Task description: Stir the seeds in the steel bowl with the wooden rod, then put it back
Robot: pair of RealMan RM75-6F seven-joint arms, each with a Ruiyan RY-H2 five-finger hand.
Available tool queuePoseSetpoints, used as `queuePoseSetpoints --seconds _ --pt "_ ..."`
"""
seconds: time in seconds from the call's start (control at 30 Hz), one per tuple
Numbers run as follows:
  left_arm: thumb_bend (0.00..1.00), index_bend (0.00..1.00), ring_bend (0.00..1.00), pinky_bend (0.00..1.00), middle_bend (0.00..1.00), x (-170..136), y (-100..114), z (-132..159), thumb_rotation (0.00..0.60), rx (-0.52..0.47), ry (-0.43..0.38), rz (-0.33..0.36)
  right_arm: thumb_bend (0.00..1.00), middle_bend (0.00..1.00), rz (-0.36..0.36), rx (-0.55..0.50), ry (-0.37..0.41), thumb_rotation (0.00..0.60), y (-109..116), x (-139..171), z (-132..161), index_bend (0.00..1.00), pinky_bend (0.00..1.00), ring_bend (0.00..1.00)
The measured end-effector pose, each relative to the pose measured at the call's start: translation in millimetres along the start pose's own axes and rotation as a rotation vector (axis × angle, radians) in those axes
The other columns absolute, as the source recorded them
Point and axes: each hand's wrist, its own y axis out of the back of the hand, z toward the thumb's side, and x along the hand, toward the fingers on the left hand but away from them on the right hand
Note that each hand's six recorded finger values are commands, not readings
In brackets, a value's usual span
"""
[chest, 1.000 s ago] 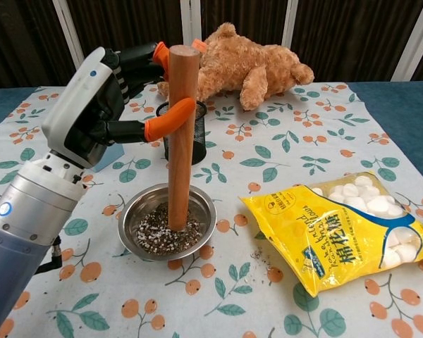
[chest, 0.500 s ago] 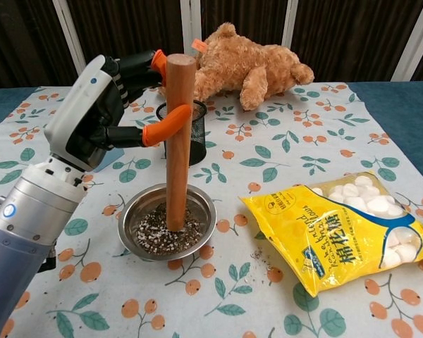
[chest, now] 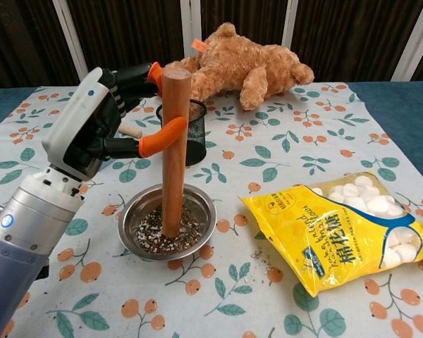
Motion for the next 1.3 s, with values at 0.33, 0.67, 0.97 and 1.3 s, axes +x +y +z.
queuePoseSetpoints --seconds 0.33,0.67,0.97,1.3 --pt "0.79 0.59 0.27 0.22 0.68 -4 0 -2 0.600 0.004 0.007 -0.003 0.42 0.00 -0.001 0.002 0.000 0.600 0 0 0 0.00 0.00 0.00" --pt "0.79 0.59 0.27 0.22 0.68 2 4 3 0.600 -0.011 -0.014 0.021 0.42 0.00 -0.001 0.003 0.000 0.600 -1 1 0 0.00 0.00 0.00" --pt "0.79 0.59 0.27 0.22 0.68 9 4 12 0.600 -0.022 -0.044 0.027 0.42 0.00 0.000 0.001 0.000 0.600 0 1 0 0.00 0.00 0.00" --pt "0.79 0.59 0.27 0.23 0.68 -1 -3 1 0.600 -0.006 0.002 -0.005 0.42 0.00 0.001 0.001 -0.001 0.600 -1 0 0 0.00 0.00 0.00"
